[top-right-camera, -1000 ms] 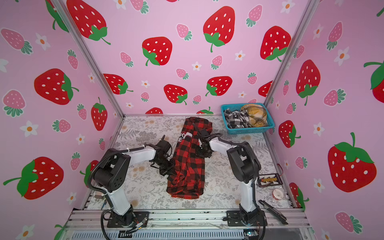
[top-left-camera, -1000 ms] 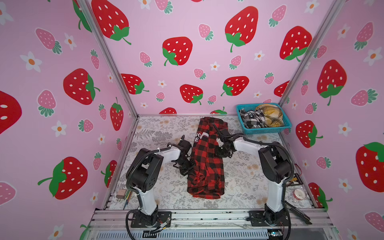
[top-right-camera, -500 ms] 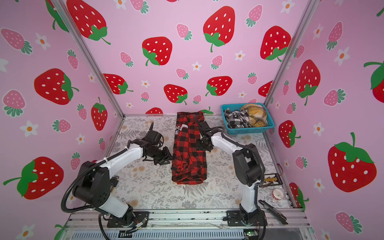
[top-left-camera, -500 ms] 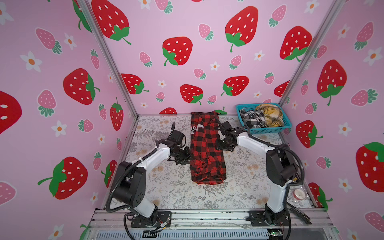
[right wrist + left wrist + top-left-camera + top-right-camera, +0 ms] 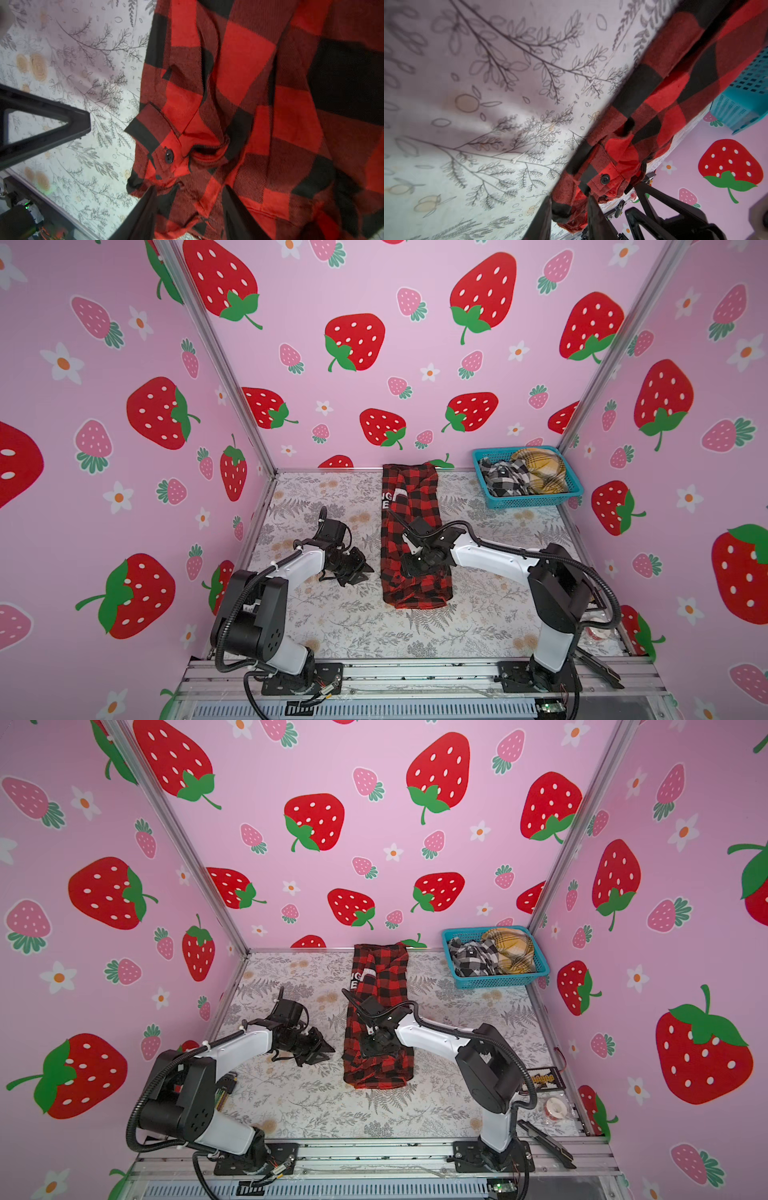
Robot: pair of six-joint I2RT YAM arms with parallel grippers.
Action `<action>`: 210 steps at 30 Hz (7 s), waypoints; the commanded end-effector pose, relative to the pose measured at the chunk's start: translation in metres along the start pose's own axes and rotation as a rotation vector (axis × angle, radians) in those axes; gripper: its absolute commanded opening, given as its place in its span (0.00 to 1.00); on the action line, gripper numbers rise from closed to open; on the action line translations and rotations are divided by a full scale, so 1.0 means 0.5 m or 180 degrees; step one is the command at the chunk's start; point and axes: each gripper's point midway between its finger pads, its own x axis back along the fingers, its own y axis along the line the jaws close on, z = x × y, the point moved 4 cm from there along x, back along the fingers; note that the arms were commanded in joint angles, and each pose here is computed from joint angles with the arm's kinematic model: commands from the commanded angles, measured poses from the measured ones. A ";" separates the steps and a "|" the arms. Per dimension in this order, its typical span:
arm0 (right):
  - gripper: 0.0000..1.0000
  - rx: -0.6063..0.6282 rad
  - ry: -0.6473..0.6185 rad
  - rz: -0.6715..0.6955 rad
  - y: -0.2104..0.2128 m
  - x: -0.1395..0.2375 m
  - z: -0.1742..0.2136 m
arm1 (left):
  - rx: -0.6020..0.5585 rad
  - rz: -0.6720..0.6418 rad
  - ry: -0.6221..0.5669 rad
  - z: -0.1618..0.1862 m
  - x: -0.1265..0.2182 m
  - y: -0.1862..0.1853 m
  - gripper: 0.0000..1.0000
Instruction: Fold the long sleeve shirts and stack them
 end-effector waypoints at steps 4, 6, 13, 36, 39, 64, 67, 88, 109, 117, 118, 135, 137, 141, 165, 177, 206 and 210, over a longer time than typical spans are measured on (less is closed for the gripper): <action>0.52 -0.0204 0.0125 -0.0111 0.022 -0.034 0.013 | -0.0062 0.0077 0.0047 -0.022 -0.014 -0.023 0.29; 0.48 -0.0221 0.0155 -0.0087 0.022 -0.043 0.016 | -0.0065 0.0059 0.0061 -0.025 -0.020 -0.020 0.28; 0.34 -0.0315 0.0233 0.0102 0.003 -0.073 0.024 | -0.0130 -0.0004 0.0142 -0.018 -0.033 -0.011 0.28; 0.00 -0.0252 0.0089 0.0150 -0.001 0.016 0.006 | -0.0243 -0.0173 0.0267 -0.002 -0.052 0.006 0.27; 0.00 -0.0231 0.0098 0.0071 -0.001 0.030 0.012 | -0.0224 -0.0184 0.0288 -0.002 -0.055 0.009 0.27; 0.58 -0.0223 -0.0308 0.0187 -0.079 0.137 0.037 | -0.0322 -0.0113 0.0455 0.078 -0.026 0.011 0.54; 0.58 -0.0473 -0.0323 0.0097 -0.141 0.149 0.063 | -0.0310 -0.0014 0.0462 0.088 -0.026 0.014 0.55; 0.40 -0.1021 0.0054 -0.0566 -0.246 0.055 0.168 | -0.0186 -0.0253 0.0642 0.103 -0.117 0.029 0.45; 0.20 -0.1029 0.0092 -0.0685 -0.244 0.024 0.169 | -0.0214 -0.0272 0.0732 0.104 -0.154 0.020 0.29; 0.12 -0.1038 0.0055 -0.0761 -0.238 0.022 0.161 | -0.0217 -0.0275 0.0750 0.103 -0.158 0.018 0.16; 0.11 -0.1034 0.0050 -0.0778 -0.237 0.022 0.160 | -0.0219 -0.0266 0.0753 0.103 -0.157 0.015 0.15; 0.00 -0.0948 -0.0089 -0.0822 -0.218 0.038 0.157 | -0.0394 -0.0212 0.0739 0.104 -0.138 -0.010 0.00; 0.00 -0.0941 -0.0111 -0.0810 -0.215 0.042 0.160 | -0.0422 -0.0200 0.0722 0.107 -0.133 -0.010 0.00; 0.00 -0.0941 -0.0167 -0.0796 -0.214 0.049 0.168 | -0.0492 -0.0182 0.0662 0.113 -0.121 -0.010 0.00; 0.00 -0.0927 -0.0196 -0.0816 -0.193 0.052 0.181 | -0.0674 -0.0146 0.0679 0.145 -0.102 -0.008 0.00; 0.00 -0.0988 -0.0198 -0.0798 -0.192 0.059 0.227 | -0.0662 -0.0260 0.0757 0.176 -0.089 0.025 0.00; 0.00 -0.1012 -0.0075 -0.0829 -0.162 0.069 0.296 | -0.0732 -0.0310 0.0915 0.251 -0.067 0.062 0.00; 0.00 -0.1024 -0.0078 -0.0811 -0.159 0.076 0.302 | -0.0729 -0.0324 0.0942 0.261 -0.063 0.068 0.00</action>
